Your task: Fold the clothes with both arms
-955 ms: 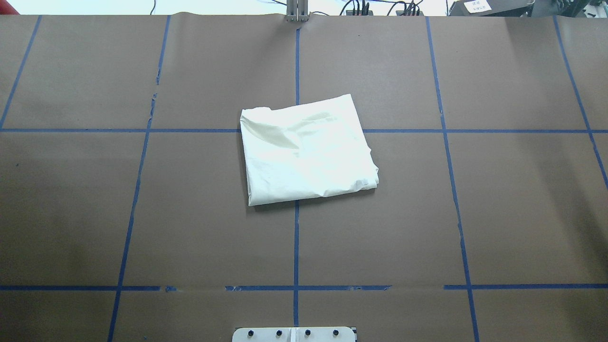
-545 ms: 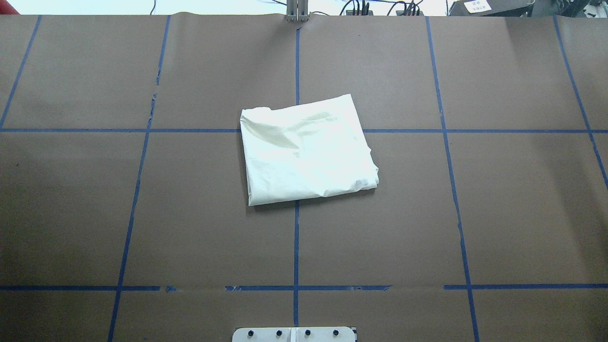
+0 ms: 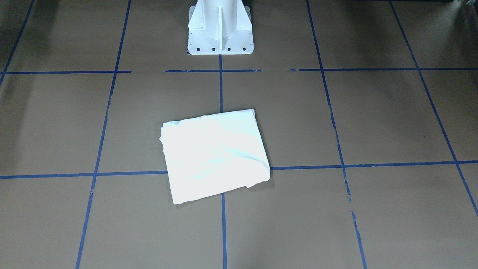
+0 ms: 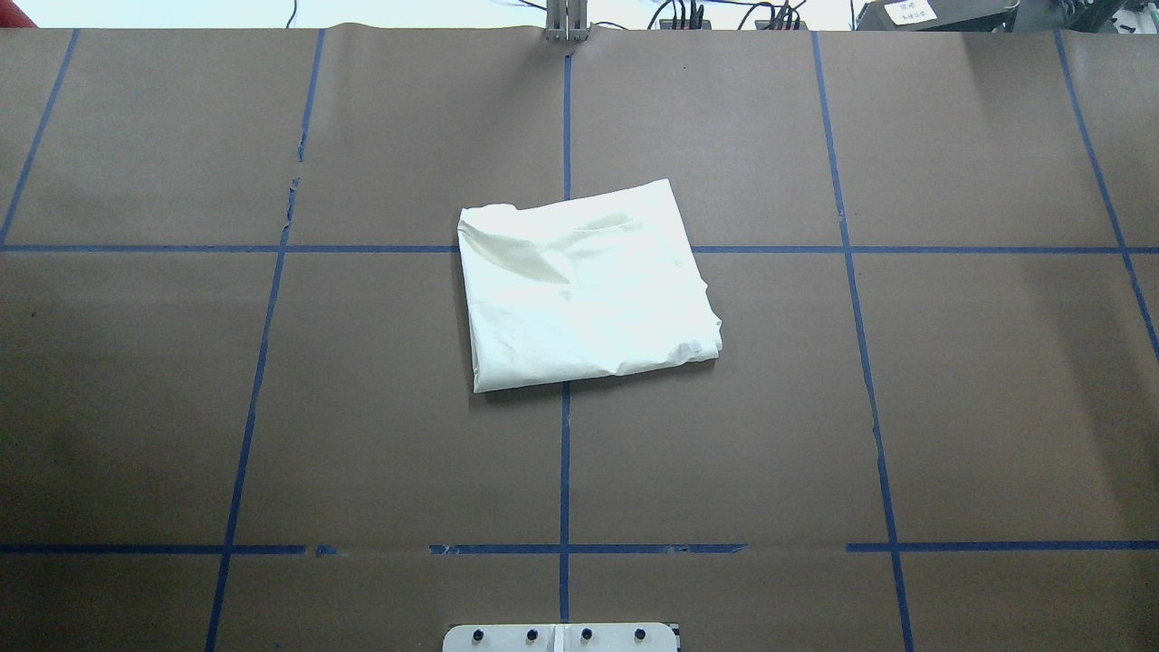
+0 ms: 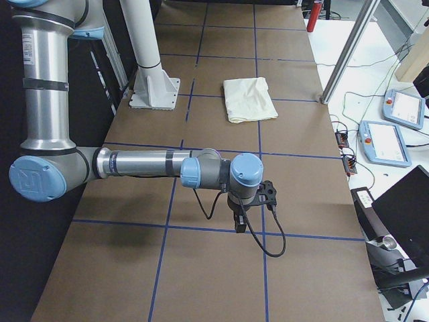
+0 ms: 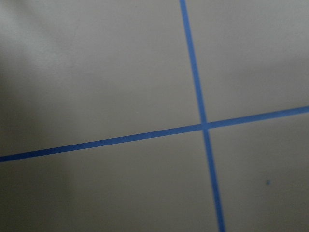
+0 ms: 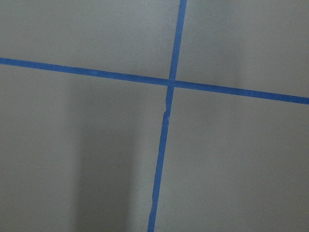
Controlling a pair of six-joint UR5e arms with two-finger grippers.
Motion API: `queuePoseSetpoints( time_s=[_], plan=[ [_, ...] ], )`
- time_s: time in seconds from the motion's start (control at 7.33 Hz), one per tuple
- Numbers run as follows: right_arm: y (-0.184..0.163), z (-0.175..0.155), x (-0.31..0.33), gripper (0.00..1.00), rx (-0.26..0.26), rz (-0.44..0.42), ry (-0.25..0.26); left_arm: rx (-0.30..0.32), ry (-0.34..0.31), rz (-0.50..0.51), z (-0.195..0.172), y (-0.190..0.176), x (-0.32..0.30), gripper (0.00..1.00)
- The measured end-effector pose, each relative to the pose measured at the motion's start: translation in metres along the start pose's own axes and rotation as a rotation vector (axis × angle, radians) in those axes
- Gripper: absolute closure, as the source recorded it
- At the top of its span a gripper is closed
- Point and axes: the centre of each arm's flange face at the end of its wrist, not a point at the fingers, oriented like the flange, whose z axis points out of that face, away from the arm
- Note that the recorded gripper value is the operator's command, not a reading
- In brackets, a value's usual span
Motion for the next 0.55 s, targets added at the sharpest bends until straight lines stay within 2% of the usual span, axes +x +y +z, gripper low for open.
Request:
queuePoseSetpoints(
  time_s=[0.55],
  plan=[
    [0.005, 0.004, 0.004, 0.0, -0.004, 0.022, -0.019, -0.028, 0.032, -0.043, -0.014, 0.001, 0.026, 0.0]
  ],
)
